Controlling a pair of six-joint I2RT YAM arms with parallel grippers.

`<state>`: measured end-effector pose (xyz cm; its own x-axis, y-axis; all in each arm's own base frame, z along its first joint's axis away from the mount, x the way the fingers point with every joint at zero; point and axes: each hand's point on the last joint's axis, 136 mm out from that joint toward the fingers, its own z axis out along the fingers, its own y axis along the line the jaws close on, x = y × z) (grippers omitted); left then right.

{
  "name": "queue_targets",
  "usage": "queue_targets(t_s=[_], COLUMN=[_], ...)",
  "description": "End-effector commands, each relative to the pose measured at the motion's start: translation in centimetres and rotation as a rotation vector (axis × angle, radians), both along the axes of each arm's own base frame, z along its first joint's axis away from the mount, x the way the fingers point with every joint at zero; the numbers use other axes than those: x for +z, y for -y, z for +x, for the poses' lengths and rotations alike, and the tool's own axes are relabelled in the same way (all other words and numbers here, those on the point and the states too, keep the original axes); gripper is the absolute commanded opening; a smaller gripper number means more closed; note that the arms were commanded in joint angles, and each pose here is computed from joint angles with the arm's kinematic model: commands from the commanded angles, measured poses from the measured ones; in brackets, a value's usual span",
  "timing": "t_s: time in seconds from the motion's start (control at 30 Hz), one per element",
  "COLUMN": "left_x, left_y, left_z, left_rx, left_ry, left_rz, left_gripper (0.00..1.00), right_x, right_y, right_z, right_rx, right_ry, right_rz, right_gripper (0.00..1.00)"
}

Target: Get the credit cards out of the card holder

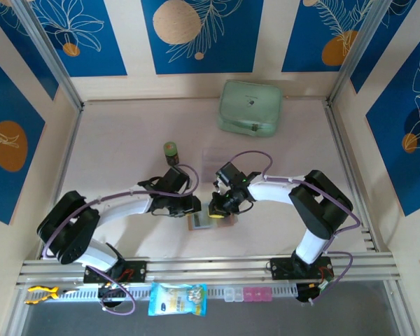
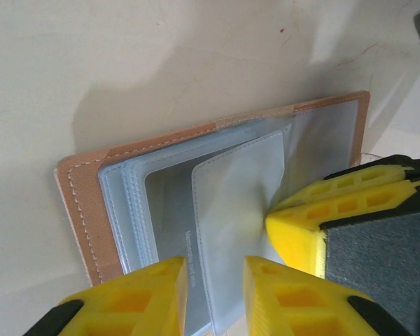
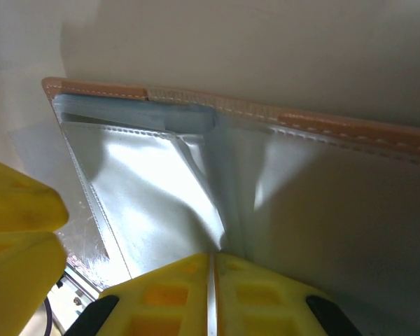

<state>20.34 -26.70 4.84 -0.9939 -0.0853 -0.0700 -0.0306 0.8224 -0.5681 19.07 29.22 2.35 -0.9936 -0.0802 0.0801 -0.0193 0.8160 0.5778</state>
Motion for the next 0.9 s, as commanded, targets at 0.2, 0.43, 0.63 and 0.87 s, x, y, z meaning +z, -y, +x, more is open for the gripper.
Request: queue_targets(t_s=[0.2,0.43,0.63,0.87], left_x=[-0.9,-1.6,-1.3,-1.0], left_y=[0.8,1.1,1.2,-0.2], left_z=[-0.2,-0.4,-0.2,-0.2], left_rx=[0.003,0.001,0.000,0.015], left_ry=[-0.037,-0.058,-0.048,-0.035], left_rz=[-0.042,-0.046,-0.046,0.038], left_gripper=[0.25,0.24,0.22,0.28], right_x=[0.3,0.5,0.5,0.5], right_y=[0.2,0.1,0.1,0.1], right_z=[-0.6,-0.5,-0.6,-0.6], right_rx=[0.003,-0.003,-0.003,-0.002], right_ry=[-0.020,-0.018,-0.019,-0.020], right_rz=[0.019,0.031,0.035,0.036], right_gripper=[0.11,0.11,0.11,0.11])
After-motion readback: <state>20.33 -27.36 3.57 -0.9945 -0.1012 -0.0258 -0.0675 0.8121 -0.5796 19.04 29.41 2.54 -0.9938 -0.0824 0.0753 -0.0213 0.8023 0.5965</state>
